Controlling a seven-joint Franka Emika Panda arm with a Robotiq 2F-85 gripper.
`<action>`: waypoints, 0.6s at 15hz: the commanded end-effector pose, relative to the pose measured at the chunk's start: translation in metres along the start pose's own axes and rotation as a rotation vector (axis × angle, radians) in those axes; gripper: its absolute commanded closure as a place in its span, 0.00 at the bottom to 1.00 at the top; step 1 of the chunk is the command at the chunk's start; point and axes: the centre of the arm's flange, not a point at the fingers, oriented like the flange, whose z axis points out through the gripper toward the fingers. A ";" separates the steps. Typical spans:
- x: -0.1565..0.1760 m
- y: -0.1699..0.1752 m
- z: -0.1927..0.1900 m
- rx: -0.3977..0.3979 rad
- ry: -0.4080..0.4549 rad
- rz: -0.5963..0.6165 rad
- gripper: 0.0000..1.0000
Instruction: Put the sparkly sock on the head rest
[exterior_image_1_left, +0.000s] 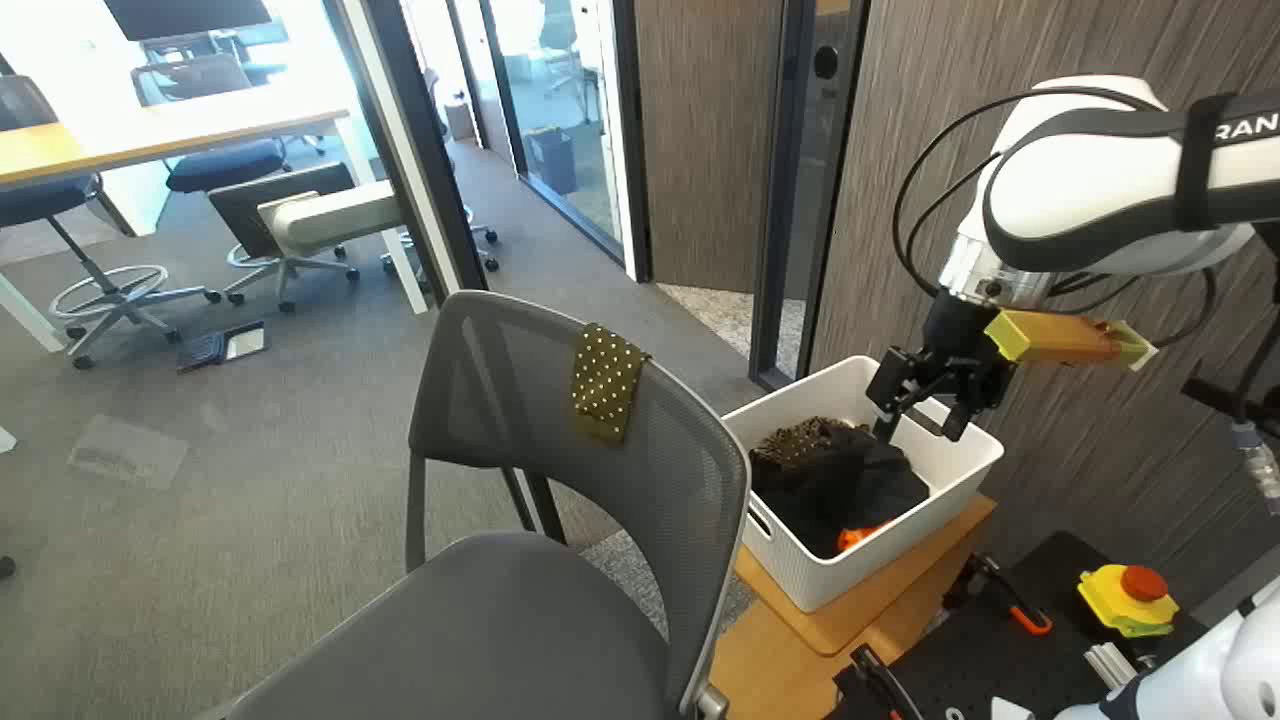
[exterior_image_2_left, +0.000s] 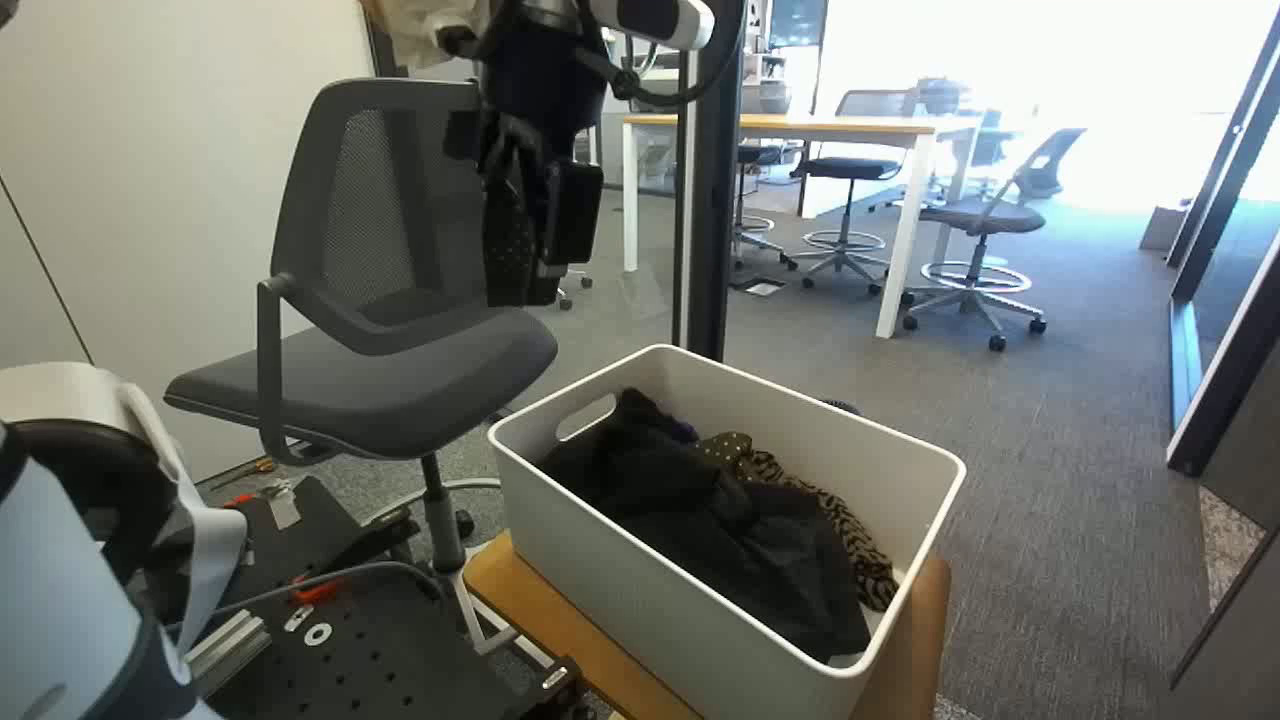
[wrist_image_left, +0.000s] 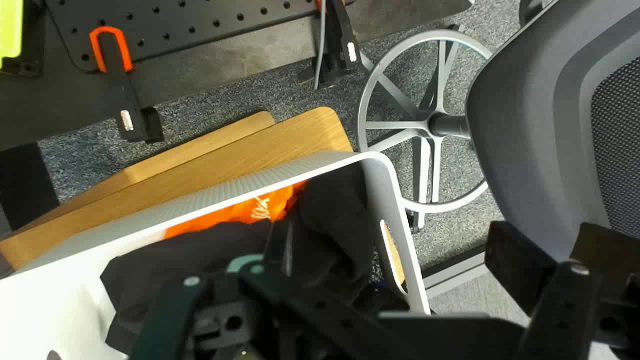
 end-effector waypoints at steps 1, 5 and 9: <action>0.000 0.000 0.000 0.000 0.000 0.000 0.00; 0.000 0.000 0.000 0.000 0.001 0.000 0.00; 0.032 -0.001 0.004 -0.061 0.067 0.139 0.00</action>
